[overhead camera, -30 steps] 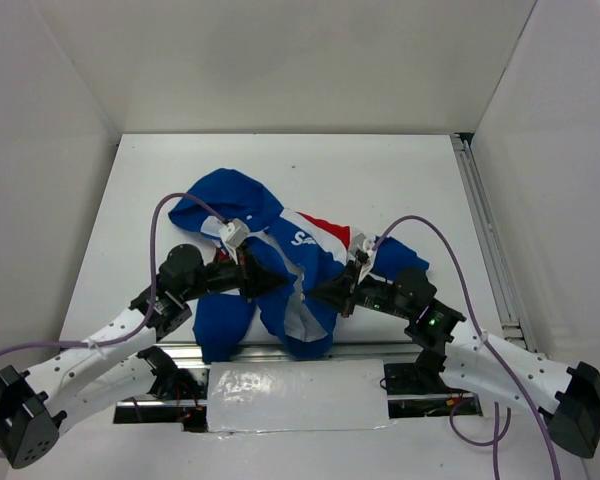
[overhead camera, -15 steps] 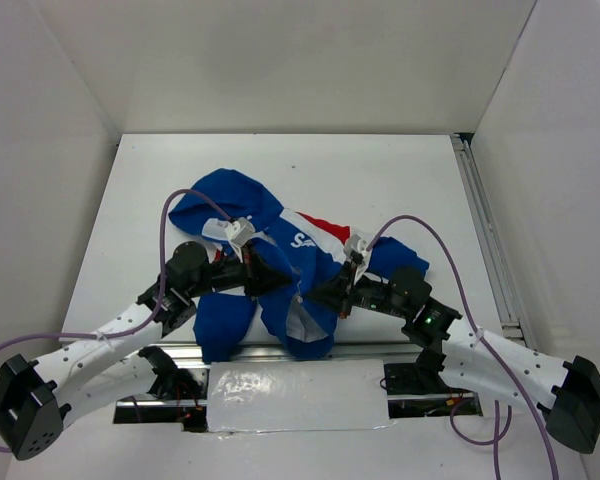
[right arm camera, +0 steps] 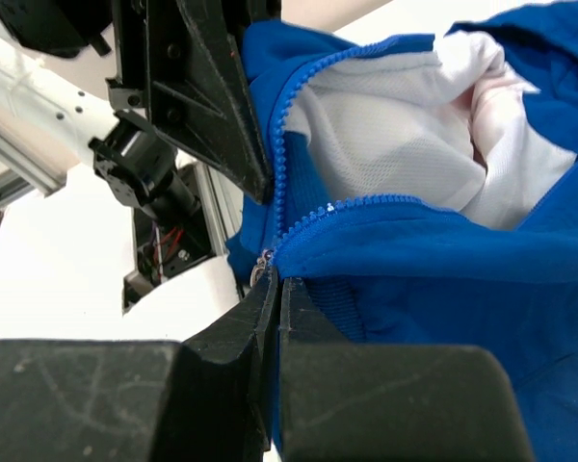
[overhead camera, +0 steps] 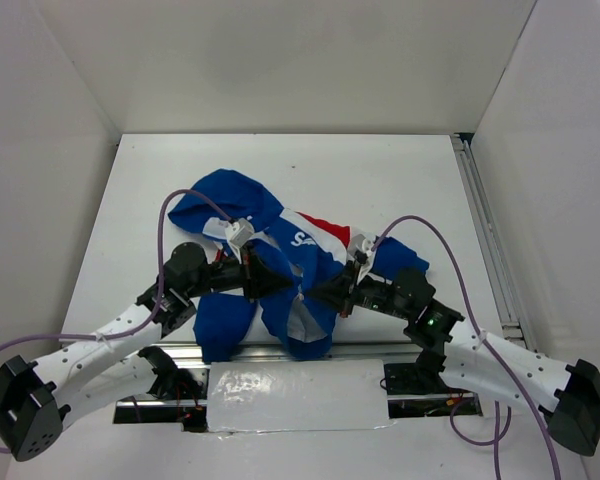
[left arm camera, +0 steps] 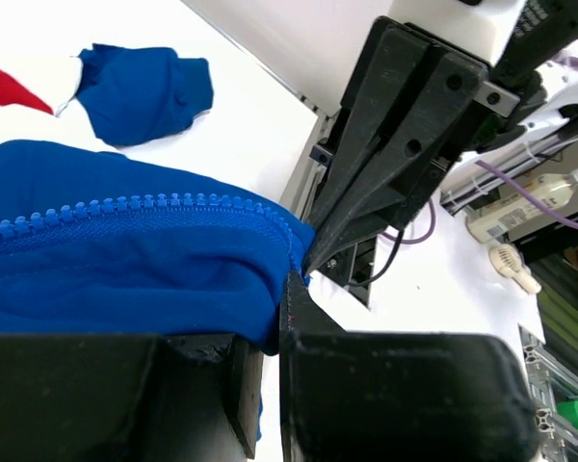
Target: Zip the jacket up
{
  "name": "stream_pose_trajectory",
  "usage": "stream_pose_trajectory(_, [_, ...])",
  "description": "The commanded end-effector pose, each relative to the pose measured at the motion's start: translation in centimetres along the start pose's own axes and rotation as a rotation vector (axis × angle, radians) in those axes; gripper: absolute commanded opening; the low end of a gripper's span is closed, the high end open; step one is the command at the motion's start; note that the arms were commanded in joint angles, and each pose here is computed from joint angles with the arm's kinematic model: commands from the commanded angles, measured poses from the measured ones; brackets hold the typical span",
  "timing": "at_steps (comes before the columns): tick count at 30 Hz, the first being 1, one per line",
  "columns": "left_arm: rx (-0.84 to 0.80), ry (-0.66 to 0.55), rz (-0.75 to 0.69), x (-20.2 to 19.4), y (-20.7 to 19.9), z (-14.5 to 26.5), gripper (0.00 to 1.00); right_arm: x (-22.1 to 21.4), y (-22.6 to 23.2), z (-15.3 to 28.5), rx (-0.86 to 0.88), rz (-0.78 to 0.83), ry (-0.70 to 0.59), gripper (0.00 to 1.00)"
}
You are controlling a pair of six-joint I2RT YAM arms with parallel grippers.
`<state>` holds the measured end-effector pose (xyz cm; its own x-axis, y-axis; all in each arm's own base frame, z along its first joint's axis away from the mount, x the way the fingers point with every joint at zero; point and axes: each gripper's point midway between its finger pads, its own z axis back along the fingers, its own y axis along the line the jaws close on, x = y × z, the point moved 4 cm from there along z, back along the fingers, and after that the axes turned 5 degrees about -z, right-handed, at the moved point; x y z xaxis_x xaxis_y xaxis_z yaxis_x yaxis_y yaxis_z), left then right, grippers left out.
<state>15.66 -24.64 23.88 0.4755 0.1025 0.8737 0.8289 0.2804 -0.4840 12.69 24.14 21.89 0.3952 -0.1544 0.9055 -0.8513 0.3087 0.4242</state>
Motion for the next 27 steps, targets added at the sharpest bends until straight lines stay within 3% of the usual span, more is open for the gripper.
stream_pose_trajectory(1, [-0.105,-0.075,-0.049,1.6,-2.0,0.4,0.00,2.9,1.4,0.1,0.057,0.056,-0.149,0.00])
stream_pose_trajectory(9, [-0.168,-0.074,-0.023,1.9,-3.2,0.5,0.00,3.2,1.8,0.5,0.083,0.101,-0.197,0.00])
stream_pose_trajectory(13, [-0.218,-0.075,-0.050,2.0,-4.2,1.1,0.00,2.8,1.4,0.3,0.057,0.127,-0.136,0.00])
stream_pose_trajectory(21, [-0.216,-0.103,-0.072,2.6,-4.6,1.5,0.00,2.6,2.0,0.7,0.090,0.149,-0.140,0.00])
stream_pose_trajectory(27, [-0.126,-0.081,-0.025,2.2,-3.1,1.0,0.00,3.1,2.1,1.1,0.078,0.167,-0.159,0.00])
